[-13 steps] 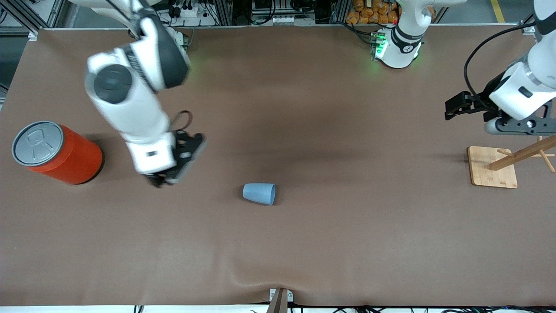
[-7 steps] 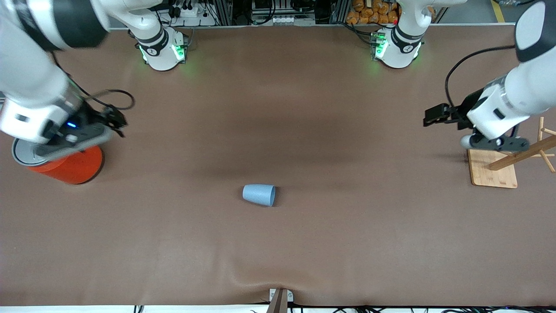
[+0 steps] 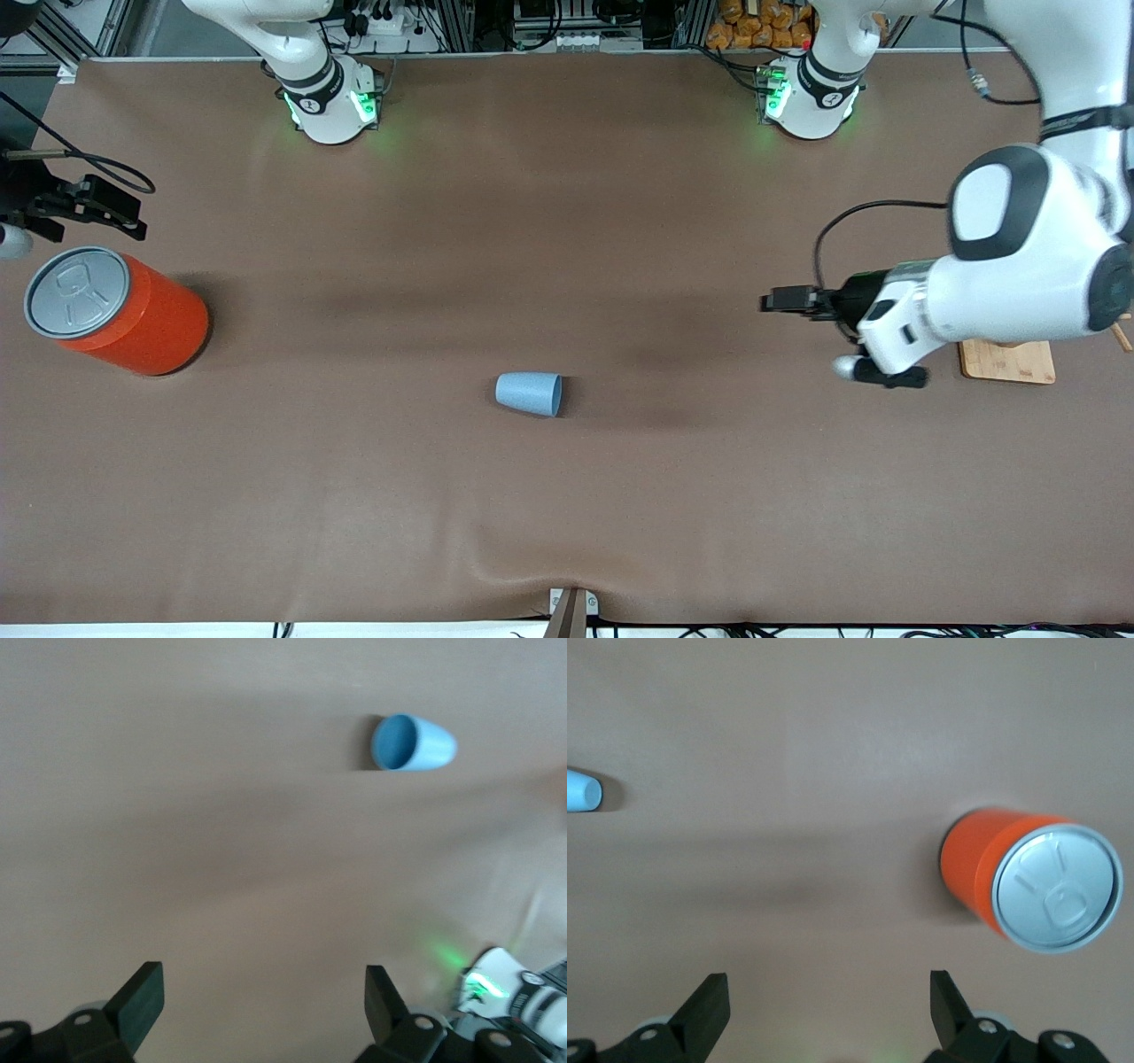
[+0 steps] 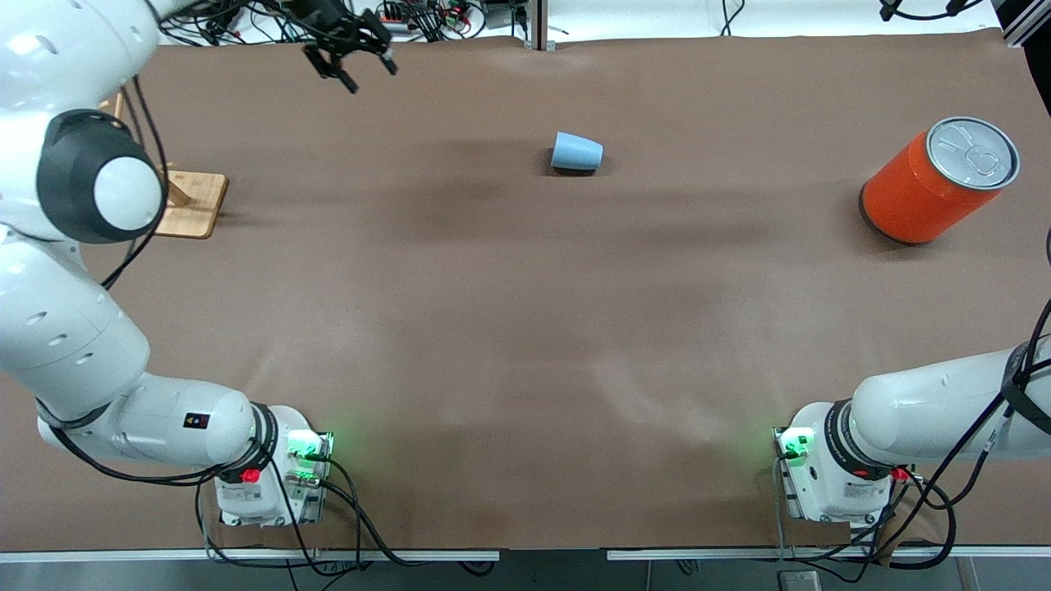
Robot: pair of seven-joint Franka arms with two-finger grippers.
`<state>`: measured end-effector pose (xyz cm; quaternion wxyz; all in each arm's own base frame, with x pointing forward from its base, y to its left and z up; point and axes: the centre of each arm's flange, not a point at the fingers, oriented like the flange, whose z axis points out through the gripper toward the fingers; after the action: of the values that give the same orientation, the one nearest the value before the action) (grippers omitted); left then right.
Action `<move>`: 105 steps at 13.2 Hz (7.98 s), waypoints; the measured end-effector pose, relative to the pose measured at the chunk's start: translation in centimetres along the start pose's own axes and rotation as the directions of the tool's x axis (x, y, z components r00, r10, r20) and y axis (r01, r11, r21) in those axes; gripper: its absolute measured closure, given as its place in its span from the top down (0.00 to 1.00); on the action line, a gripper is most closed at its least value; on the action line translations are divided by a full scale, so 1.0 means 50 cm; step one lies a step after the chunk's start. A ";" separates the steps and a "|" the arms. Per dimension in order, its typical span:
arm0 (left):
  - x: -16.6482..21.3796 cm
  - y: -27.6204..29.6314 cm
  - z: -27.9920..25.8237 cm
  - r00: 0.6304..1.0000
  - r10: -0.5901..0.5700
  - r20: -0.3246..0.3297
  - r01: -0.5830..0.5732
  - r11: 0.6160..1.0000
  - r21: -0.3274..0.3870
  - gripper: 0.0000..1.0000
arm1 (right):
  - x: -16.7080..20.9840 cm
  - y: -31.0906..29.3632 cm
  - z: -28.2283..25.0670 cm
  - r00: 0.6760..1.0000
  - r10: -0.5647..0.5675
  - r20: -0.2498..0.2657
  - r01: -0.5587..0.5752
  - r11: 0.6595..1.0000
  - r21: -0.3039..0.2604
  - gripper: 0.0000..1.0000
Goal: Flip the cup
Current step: 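Retract the right gripper while the left gripper reaches toward the cup, then lower the left gripper around the lying blue cup and close it, then lift the blue cup with the left gripper toward the wooden stand, then stand the blue cup on end and open the left gripper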
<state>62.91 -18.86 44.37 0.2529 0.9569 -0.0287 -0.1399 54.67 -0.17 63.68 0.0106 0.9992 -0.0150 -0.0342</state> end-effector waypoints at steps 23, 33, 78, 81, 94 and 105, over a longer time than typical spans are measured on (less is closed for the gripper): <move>0.197 0.071 0.561 0.975 0.139 -0.172 -0.205 0.859 -0.468 1.00 | -0.036 0.040 -0.029 0.997 0.081 -0.016 -0.081 0.997 0.009 1.00; 0.118 0.068 0.712 0.996 0.078 -0.033 -0.084 0.858 -0.506 1.00 | -0.051 0.051 -0.051 0.995 0.091 -0.041 -0.090 0.996 0.013 1.00; 0.019 -0.027 0.174 0.973 0.202 -0.114 -0.140 0.903 0.406 0.07 | -0.071 0.082 -0.073 0.991 0.120 -0.063 -0.119 0.993 0.019 1.00; -0.005 -0.174 0.157 0.973 0.181 -0.145 -0.083 0.857 0.508 0.07 | -0.074 0.106 -0.072 0.990 0.126 -0.063 -0.125 0.992 0.021 1.00; -0.038 -0.377 0.246 0.980 0.150 -0.127 -0.055 0.830 0.554 0.30 | -0.077 0.093 -0.031 0.996 0.089 0.013 -0.089 0.996 0.017 1.00; 0.001 -0.168 -0.042 0.983 0.143 -0.117 -0.049 0.812 0.581 1.00 | -0.050 0.062 0.020 0.995 0.079 0.067 -0.081 0.996 0.030 1.00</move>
<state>63.44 -10.54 41.96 -0.0399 0.9937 -0.0985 -0.0369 51.99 -3.22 62.91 -0.0047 0.9962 -0.0558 -0.0666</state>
